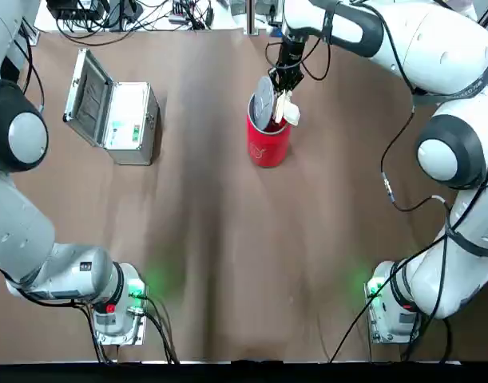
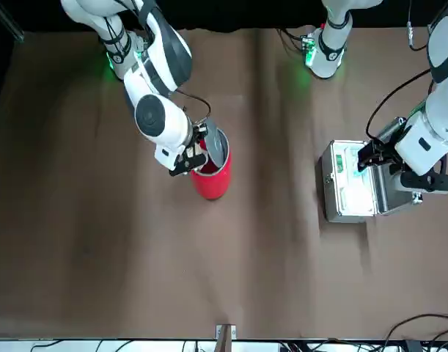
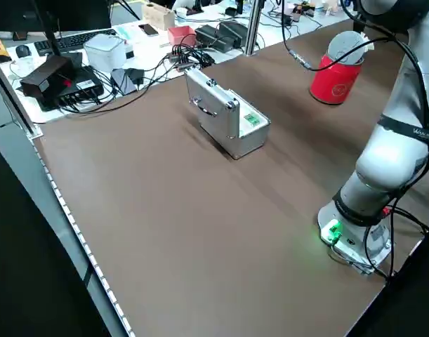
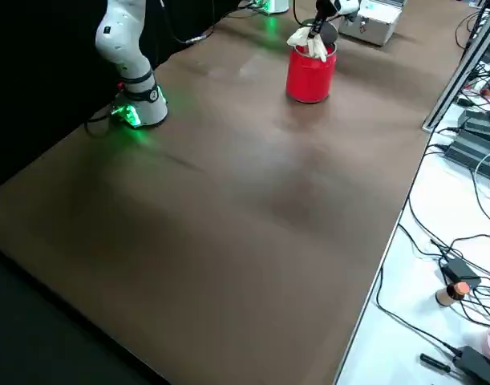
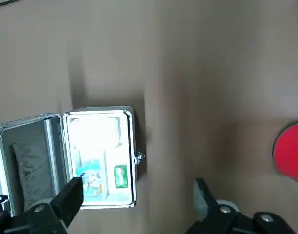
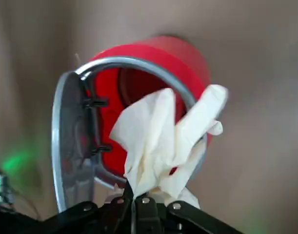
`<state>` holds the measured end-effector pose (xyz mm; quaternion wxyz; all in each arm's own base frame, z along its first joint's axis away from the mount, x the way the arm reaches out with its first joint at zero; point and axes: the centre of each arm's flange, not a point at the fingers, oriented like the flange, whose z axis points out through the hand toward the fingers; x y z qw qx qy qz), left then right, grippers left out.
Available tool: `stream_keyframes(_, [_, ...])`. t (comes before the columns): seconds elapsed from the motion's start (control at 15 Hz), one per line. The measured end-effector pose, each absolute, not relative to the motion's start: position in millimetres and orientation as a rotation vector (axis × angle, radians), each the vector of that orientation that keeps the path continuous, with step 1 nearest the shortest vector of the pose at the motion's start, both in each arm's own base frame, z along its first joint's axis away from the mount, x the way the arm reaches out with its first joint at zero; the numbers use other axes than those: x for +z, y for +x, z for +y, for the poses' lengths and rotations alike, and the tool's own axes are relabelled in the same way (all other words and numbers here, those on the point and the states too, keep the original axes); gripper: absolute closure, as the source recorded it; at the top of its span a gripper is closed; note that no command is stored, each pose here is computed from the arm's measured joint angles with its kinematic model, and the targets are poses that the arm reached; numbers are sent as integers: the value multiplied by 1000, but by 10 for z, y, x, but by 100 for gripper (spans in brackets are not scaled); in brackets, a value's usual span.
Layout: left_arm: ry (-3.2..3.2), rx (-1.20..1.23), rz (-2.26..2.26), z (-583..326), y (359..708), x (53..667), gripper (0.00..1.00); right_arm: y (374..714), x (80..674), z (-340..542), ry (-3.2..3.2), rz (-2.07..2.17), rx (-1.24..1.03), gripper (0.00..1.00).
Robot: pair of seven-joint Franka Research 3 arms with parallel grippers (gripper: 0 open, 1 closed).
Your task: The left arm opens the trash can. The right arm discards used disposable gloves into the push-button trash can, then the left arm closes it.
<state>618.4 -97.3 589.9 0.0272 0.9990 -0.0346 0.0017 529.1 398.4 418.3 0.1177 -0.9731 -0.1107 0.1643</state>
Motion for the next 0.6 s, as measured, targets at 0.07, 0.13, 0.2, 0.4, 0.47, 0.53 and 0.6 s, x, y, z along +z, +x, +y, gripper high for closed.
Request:
stream_keyframes(0.07, [3085, 5, -106, -983, 6183, 5899, 0, 5310, 4193, 3970, -2822, -300, 491, 98])
stream_keyframes(0.13, [3084, 2, -113, -1013, 6176, 5899, 0, 5342, 4205, 3942, -2790, -269, 502, 98])
stream_keyframes(0.2, [3082, -4, -124, -1061, 6163, 5898, 0, 5390, 4215, 3896, -2759, -239, 505, 98])
stream_keyframes(0.4, [3079, -14, -143, -1160, 6136, 5896, 0, 5567, 4118, 3710, -2695, -175, 523, 98])
stream_keyframes(0.47, [3080, -19, -144, -1161, 6133, 5893, 0, 5607, 4028, 3677, -2677, -155, 544, 98])
stream_keyframes(0.53, [3080, -19, -143, -1158, 6133, 5892, 0, 5630, 3930, 3675, -2657, -134, 568, 98])
stream_keyframes(0.6, [3080, -20, -143, -1157, 6133, 5892, 0, 5642, 3833, 3694, -2636, -116, 590, 98])
